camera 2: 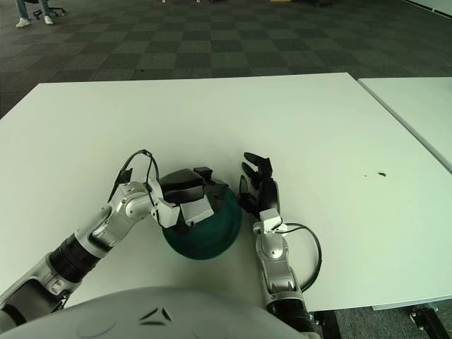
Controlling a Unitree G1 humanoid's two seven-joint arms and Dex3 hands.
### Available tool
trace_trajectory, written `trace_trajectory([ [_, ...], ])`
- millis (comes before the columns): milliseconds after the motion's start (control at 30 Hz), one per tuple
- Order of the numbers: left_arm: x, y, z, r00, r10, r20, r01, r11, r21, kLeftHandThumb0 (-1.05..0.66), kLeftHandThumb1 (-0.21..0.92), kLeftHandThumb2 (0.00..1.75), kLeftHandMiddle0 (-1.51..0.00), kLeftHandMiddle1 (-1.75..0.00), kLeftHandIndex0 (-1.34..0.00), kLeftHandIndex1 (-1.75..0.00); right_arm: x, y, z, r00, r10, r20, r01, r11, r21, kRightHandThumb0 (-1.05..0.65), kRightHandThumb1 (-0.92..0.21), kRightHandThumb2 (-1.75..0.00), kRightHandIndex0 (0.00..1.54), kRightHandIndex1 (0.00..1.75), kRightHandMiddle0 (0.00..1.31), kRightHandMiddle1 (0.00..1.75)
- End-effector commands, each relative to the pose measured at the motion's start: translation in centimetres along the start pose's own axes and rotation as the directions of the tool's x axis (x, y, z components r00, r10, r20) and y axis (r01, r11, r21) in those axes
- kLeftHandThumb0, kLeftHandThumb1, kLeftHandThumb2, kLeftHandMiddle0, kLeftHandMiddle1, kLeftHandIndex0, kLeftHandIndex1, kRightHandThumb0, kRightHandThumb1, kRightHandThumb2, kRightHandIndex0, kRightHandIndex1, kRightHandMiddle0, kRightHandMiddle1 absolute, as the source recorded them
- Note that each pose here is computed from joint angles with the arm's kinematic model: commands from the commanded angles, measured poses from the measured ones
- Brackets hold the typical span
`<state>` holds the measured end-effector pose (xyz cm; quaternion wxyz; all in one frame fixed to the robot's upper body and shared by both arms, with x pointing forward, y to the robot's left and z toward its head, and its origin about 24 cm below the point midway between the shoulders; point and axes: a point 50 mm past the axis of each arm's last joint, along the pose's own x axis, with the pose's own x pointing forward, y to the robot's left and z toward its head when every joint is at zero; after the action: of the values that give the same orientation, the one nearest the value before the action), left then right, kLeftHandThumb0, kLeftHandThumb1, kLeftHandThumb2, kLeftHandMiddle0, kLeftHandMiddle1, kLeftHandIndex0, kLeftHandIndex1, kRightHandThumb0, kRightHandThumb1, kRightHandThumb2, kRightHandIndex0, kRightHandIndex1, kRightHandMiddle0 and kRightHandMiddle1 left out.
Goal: Put the charger into the plate.
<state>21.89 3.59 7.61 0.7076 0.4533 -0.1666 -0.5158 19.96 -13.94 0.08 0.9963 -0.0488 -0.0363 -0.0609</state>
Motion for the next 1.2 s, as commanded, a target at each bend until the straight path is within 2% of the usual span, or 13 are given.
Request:
trace_trajectory([
  [0, -0.5, 1.1, -0.4, 1.000, -0.024, -0.021, 0.024, 0.999, 0.032, -0.95, 0.91, 0.37, -0.15, -1.28, -0.08, -1.59, -3.9, 0.3, -5.1, 0.970, -0.003, -0.244, -0.011, 0.998, -0.056, -0.76, -0.92, -0.71, 0.59, 0.07, 0.08, 0.97],
  [300, -0.7, 1.4, -0.4, 0.997, -0.054, -0.055, 0.054, 0.998, 0.010, -1.04, 0.92, 0.41, -0.08, -1.25, -0.06, -1.58, -3.8, 0.4, -4.6, 0.978, -0.008, -0.210, -0.003, 0.999, -0.053, -0.79, -0.92, -0.67, 0.60, 0.09, 0.08, 0.96],
  [467, -0.8, 1.5, -0.3, 0.995, -0.069, -0.066, 0.069, 0.998, 0.004, -1.04, 0.92, 0.42, -0.03, -1.40, -0.05, -1.64, -3.8, 0.3, -4.6, 0.985, -0.013, -0.171, -0.005, 0.995, -0.104, -0.77, -0.92, -0.61, 0.62, 0.12, 0.08, 0.96],
  [633, -0.8, 1.5, -0.3, 0.995, -0.076, -0.065, 0.076, 0.997, -0.010, -1.04, 0.92, 0.43, 0.00, -1.53, -0.05, -1.68, -3.9, 0.3, -4.7, 0.976, -0.001, -0.220, -0.015, 0.997, -0.070, -0.77, -0.92, -0.65, 0.59, 0.11, 0.06, 0.93],
  [900, -1.0, 1.4, -0.4, 0.996, -0.066, -0.060, 0.064, 0.997, -0.033, -1.03, 0.92, 0.42, 0.00, -1.58, -0.03, -1.68, -3.7, 0.4, -4.9, 0.961, 0.001, -0.278, -0.006, 1.000, -0.018, -0.73, -0.92, -0.74, 0.52, 0.07, 0.02, 0.89],
  [1000, -1.4, 1.2, -1.1, 0.996, -0.045, -0.076, 0.038, 0.995, -0.096, -1.03, 0.92, 0.42, 0.00, -1.58, -0.03, -1.67, -3.7, 0.5, -5.0, 0.954, 0.003, -0.298, -0.008, 1.000, -0.014, -0.71, -0.92, -0.75, 0.50, 0.06, 0.01, 0.87],
  [1133, -2.4, 1.0, -2.4, 0.993, -0.023, -0.114, 0.001, 0.983, -0.186, -1.04, 0.92, 0.43, 0.00, -1.43, 0.00, -1.58, -3.8, 0.6, -5.0, 0.952, 0.009, -0.307, -0.013, 1.000, -0.009, -0.72, -0.92, -0.75, 0.48, 0.05, 0.00, 0.84],
  [1167, -2.8, 0.9, -3.0, 0.991, 0.006, -0.137, -0.041, 0.967, -0.250, -1.04, 0.92, 0.43, 0.00, -1.41, 0.00, -1.57, -3.8, 0.6, -5.0, 0.951, 0.012, -0.308, -0.015, 1.000, -0.006, -0.72, -0.92, -0.75, 0.48, 0.04, 0.00, 0.84],
])
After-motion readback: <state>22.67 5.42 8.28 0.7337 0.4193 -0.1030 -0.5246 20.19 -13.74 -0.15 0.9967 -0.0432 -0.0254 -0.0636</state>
